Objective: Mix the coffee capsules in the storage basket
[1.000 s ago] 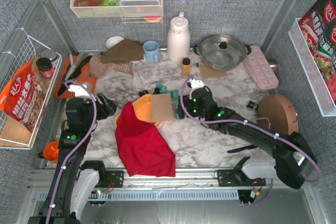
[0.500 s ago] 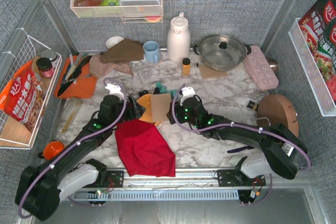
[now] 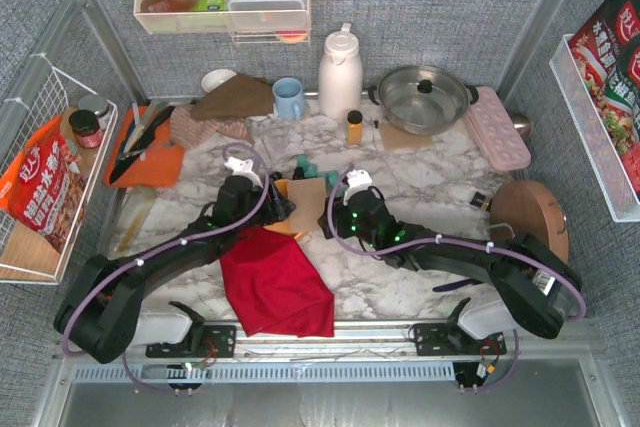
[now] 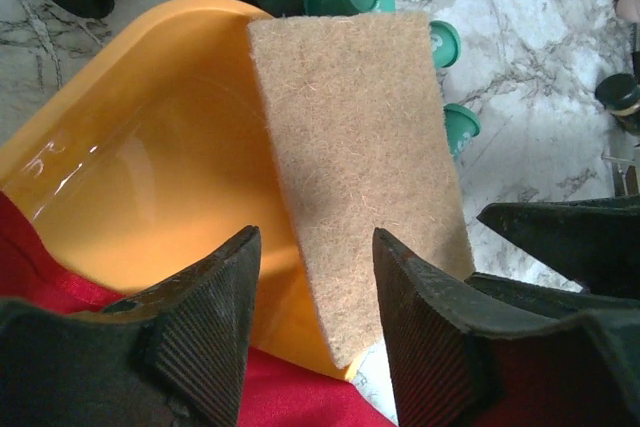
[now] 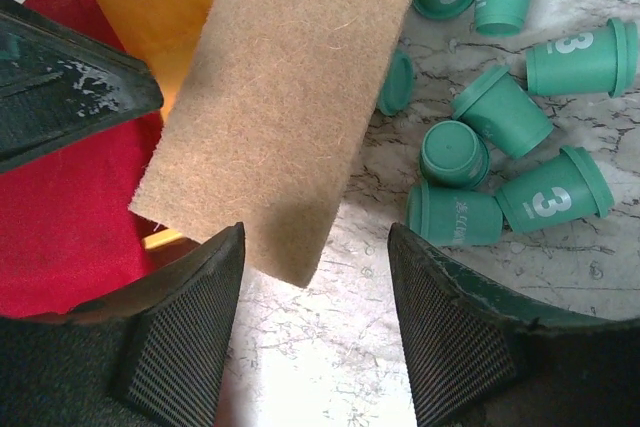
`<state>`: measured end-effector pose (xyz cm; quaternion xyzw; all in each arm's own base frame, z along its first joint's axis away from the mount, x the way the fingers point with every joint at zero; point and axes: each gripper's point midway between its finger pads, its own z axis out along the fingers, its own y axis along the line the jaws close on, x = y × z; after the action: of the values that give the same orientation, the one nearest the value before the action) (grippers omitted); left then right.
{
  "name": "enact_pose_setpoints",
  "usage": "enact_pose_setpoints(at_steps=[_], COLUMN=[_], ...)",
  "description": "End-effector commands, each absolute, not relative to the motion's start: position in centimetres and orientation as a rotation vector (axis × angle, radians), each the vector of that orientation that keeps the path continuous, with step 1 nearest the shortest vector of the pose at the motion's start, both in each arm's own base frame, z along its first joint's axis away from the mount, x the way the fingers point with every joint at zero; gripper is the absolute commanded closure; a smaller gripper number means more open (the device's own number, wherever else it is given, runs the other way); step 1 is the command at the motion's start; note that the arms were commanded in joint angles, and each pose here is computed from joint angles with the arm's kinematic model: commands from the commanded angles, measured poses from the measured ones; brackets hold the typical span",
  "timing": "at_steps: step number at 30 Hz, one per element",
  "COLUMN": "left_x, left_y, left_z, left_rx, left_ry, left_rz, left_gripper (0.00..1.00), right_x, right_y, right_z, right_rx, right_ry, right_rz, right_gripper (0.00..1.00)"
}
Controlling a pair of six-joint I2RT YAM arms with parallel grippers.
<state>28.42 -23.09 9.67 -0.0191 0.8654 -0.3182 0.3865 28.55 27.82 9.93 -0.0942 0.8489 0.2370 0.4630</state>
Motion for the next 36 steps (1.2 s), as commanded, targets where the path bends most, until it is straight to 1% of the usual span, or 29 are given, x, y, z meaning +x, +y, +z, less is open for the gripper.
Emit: enact_pose_setpoints(at_steps=[1, 8, 17, 27, 30, 36], left_x=[29.3, 29.3, 29.1, 29.1, 29.0, 29.0], left_y=[-23.6, -23.7, -23.7, -24.1, -24.1, -24.2], left_z=[9.7, 7.8, 6.4, 6.5, 6.6, 7.0], left_rx=[-0.057, -0.054, -0.062, -0.062, -0.061, -0.052], left_ry=[2.187, 2.241, 2.277, 2.276, 2.273, 2.265], left_rz=[-0.794, -0.739, -0.726, -0.748, -0.751, -0.758], left_gripper=[0.43, 0.49, 0.51, 0.51, 0.51, 0.51], right_x=[28.9, 28.7, 28.6, 28.5, 28.4, 28.4], right_y=[28.0, 28.1, 29.0, 30.5, 31.0, 31.4], right_z=[10.3, 10.1, 9.8, 10.0, 10.1, 10.6], right_rx=[-0.199, -0.192, -0.176, -0.177, -0.184, -0.195], right_ry=[2.055, 2.056, 2.045, 2.035, 2.032, 2.025], right_rz=[0.600, 0.619, 0.678, 0.730, 0.741, 0.744], right_gripper=[0.36, 0.36, 0.36, 0.37, 0.40, 0.56])
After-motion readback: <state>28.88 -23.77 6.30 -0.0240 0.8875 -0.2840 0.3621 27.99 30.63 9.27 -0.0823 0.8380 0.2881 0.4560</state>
